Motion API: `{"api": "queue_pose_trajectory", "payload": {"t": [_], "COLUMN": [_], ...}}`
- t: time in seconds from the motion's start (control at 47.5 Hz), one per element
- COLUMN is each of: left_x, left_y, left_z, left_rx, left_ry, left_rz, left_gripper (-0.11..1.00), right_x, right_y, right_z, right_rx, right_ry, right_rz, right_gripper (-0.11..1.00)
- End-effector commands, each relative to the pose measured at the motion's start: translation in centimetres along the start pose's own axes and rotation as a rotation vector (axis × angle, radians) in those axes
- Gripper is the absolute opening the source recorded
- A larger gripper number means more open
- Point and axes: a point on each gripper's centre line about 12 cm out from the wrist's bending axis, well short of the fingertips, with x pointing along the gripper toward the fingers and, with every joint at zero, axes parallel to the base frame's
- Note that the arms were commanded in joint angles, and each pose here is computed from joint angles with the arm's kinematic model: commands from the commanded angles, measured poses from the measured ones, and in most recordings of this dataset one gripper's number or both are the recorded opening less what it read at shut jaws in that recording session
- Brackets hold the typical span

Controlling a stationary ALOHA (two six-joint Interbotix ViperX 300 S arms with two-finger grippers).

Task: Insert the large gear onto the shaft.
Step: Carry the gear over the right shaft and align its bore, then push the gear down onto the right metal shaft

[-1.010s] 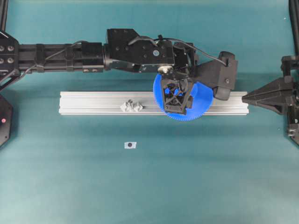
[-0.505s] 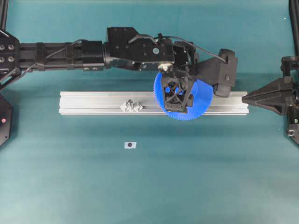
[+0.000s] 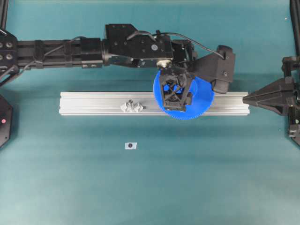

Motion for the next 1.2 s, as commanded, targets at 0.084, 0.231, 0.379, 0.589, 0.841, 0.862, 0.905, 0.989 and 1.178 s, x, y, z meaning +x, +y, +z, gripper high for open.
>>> {"api": "queue_pose_trajectory", "payload": {"t": [0.084, 0.231, 0.379, 0.589, 0.841, 0.862, 0.905, 0.989, 1.178], "left_x": [-2.6, -2.4, -2.5, -2.8, -2.7, -2.7, -2.8, -2.8, -2.8], "left_y": [2.4, 2.1, 2.0, 1.8, 1.4, 1.4, 1.4, 1.3, 1.3], "left_z": [-0.3, -0.2, 0.1, 1.0, 1.5, 1.5, 1.5, 1.6, 1.6], "left_rx": [-0.034, -0.027, -0.020, -0.012, 0.002, 0.002, 0.002, -0.002, -0.002], "left_ry": [-0.036, -0.034, -0.043, -0.064, -0.075, -0.075, -0.079, -0.084, -0.085], "left_rz": [0.037, 0.034, 0.035, 0.039, 0.037, 0.037, 0.039, 0.039, 0.040], "left_gripper": [0.76, 0.76, 0.76, 0.76, 0.76, 0.76, 0.76, 0.76, 0.76], "right_x": [0.0, 0.0, 0.0, 0.1, 0.0, 0.0, 0.0, 0.0, 0.0], "right_y": [0.0, 0.1, 0.1, 0.0, 0.0, 0.0, 0.1, 0.0, 0.0], "right_z": [0.6, 0.6, 0.6, 0.6, 0.6, 0.6, 0.6, 0.6, 0.6], "right_rx": [0.010, 0.010, 0.010, 0.010, 0.012, 0.012, 0.010, 0.012, 0.010], "right_ry": [-0.017, -0.018, -0.018, -0.017, -0.017, -0.019, -0.018, -0.019, -0.019], "right_rz": [0.001, 0.001, 0.001, 0.001, -0.001, -0.001, 0.001, -0.001, -0.001], "right_gripper": [0.00, 0.00, 0.00, 0.00, 0.00, 0.00, 0.00, 0.00, 0.00]}}
